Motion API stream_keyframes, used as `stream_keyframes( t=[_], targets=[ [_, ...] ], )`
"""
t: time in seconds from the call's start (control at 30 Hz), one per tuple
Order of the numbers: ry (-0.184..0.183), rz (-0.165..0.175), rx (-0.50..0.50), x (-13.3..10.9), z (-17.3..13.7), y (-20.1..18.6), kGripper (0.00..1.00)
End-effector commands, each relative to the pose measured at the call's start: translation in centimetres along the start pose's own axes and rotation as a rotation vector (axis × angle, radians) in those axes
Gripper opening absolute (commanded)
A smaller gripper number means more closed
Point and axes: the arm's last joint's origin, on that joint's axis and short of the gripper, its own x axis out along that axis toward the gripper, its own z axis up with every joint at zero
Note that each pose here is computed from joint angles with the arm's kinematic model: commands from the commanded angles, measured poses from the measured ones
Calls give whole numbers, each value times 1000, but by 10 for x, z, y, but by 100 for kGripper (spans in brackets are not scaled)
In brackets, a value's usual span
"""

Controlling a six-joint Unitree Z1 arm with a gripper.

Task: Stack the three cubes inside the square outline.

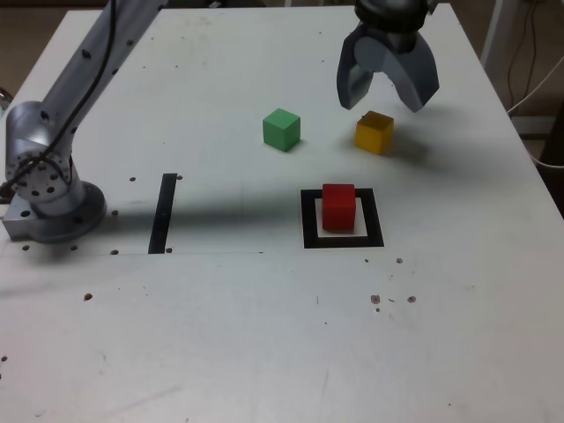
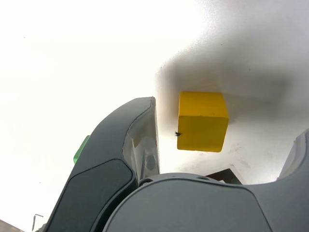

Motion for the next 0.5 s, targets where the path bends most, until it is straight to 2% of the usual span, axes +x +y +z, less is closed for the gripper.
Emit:
stream_keyframes(
  t=[0.0,0.17,0.47],
  targets=[
    [17,-17,-3,12,4,3,99],
    [31,-30,0,26,11,5,98],
    [42,-23,-2,32,19,4,92]
  ],
)
